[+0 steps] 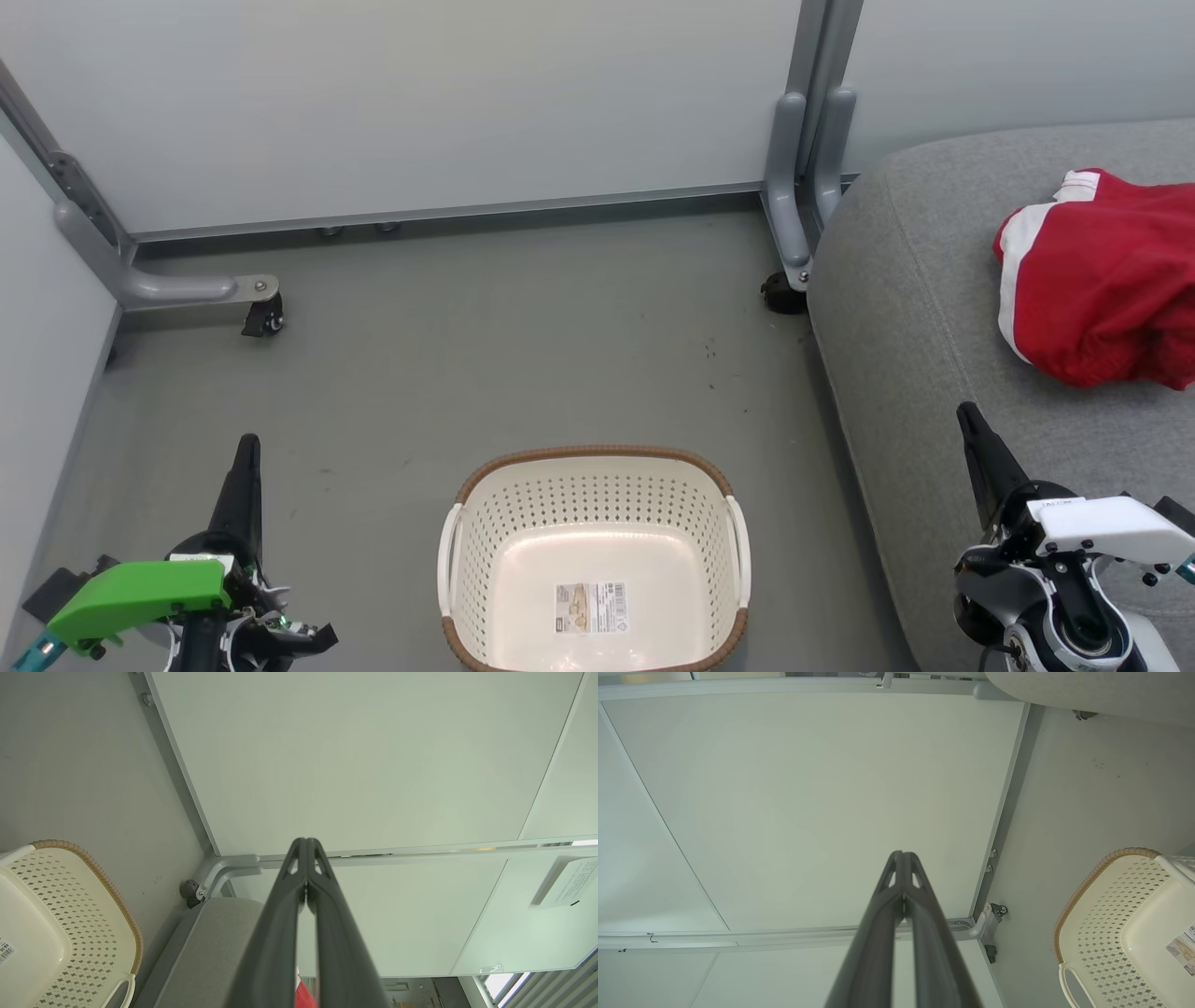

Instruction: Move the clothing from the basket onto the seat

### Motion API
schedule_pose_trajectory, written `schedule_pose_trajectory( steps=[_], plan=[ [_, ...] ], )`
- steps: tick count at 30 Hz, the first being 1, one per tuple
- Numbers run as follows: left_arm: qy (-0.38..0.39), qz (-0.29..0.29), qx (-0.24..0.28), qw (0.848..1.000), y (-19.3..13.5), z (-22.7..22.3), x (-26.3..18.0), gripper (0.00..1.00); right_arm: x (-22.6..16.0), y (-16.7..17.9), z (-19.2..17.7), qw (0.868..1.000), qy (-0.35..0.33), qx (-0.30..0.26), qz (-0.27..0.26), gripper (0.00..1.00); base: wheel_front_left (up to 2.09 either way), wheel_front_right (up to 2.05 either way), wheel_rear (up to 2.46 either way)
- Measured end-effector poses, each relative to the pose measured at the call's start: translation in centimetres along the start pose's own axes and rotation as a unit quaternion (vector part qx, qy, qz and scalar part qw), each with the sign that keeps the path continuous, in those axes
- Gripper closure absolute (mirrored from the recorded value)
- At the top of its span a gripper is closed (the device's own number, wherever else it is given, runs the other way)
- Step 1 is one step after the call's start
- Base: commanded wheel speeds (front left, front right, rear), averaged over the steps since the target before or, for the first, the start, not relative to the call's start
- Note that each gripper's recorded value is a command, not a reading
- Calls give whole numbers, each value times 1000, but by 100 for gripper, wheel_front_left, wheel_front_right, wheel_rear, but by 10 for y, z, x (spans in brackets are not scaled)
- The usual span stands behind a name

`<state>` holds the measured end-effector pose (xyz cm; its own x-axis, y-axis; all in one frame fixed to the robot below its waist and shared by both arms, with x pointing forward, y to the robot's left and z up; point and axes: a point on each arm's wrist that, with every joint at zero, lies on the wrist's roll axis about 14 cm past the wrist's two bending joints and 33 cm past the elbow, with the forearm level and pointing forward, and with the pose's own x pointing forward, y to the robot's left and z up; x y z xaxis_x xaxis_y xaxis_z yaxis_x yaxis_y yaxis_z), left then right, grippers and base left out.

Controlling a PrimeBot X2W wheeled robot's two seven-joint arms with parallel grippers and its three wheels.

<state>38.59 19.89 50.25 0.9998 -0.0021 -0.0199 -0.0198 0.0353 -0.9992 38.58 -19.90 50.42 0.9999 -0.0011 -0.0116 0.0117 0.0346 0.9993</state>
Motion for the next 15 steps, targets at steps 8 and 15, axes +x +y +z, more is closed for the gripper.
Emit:
schedule_pose_trajectory(
  steps=[8, 15],
  plan=[
    [-1, -4, -18, 1000, -1, 1, 1, 100, 2, 2, 1, 1000, 0, 19, 3, 100, 0, 0, 0],
    [-1, -4, -19, 1000, -2, 1, 2, 100, 2, 2, 1, 1000, 0, 19, 3, 100, 0, 0, 0]
  ],
)
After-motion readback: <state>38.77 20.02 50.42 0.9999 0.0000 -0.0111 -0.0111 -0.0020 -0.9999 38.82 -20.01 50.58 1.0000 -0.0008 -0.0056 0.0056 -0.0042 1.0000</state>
